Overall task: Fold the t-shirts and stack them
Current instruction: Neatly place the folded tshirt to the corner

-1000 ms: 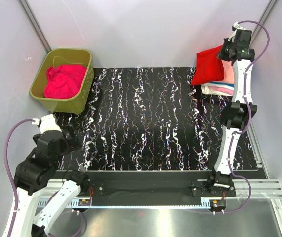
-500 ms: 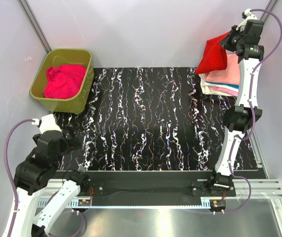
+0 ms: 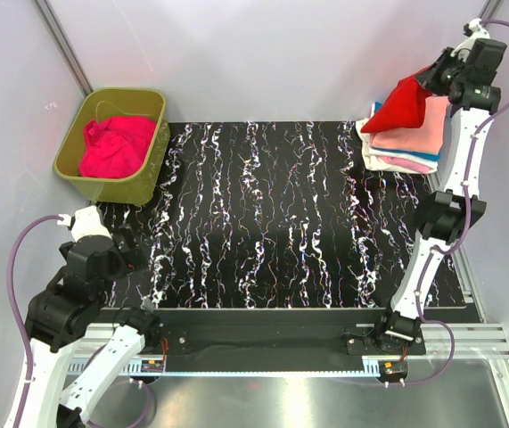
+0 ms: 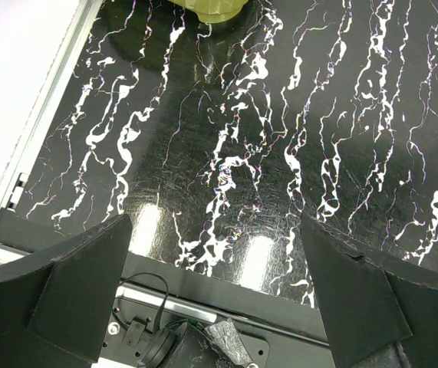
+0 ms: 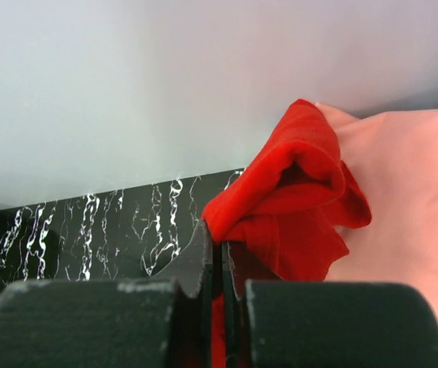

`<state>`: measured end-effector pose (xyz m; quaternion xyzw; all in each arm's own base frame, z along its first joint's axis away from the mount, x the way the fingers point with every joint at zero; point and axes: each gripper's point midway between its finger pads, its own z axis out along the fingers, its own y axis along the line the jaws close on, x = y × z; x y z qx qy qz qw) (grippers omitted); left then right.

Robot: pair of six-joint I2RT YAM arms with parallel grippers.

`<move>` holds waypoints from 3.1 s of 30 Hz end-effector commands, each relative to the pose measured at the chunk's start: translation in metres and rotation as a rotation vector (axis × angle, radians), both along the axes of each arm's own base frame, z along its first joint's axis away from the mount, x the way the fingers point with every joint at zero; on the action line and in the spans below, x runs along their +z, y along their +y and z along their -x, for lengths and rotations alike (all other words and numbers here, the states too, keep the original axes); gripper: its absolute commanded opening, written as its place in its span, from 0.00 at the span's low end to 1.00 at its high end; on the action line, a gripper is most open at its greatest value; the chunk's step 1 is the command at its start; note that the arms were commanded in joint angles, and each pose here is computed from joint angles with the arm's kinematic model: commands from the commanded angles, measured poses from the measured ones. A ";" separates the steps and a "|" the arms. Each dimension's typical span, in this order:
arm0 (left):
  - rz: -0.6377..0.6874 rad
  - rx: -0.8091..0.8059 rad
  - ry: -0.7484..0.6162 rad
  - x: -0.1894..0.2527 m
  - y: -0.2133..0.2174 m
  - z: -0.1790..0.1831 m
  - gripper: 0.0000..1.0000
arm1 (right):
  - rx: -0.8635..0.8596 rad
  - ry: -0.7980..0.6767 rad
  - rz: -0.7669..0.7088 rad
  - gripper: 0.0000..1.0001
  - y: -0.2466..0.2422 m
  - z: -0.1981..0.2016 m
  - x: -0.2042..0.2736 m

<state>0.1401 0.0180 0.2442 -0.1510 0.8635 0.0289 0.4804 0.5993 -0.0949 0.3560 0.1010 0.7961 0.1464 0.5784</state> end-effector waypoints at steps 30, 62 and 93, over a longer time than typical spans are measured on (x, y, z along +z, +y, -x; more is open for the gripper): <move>-0.002 -0.021 -0.001 0.002 -0.006 -0.011 0.99 | -0.005 -0.052 -0.249 0.00 -0.152 -0.013 -0.089; 0.000 -0.004 -0.012 0.003 -0.004 -0.010 0.99 | -0.488 -0.099 0.140 0.64 -0.236 -0.061 -0.150; 0.014 -0.012 -0.040 0.008 -0.004 -0.007 0.99 | -0.159 -0.088 -0.418 0.34 -0.113 -0.046 -0.071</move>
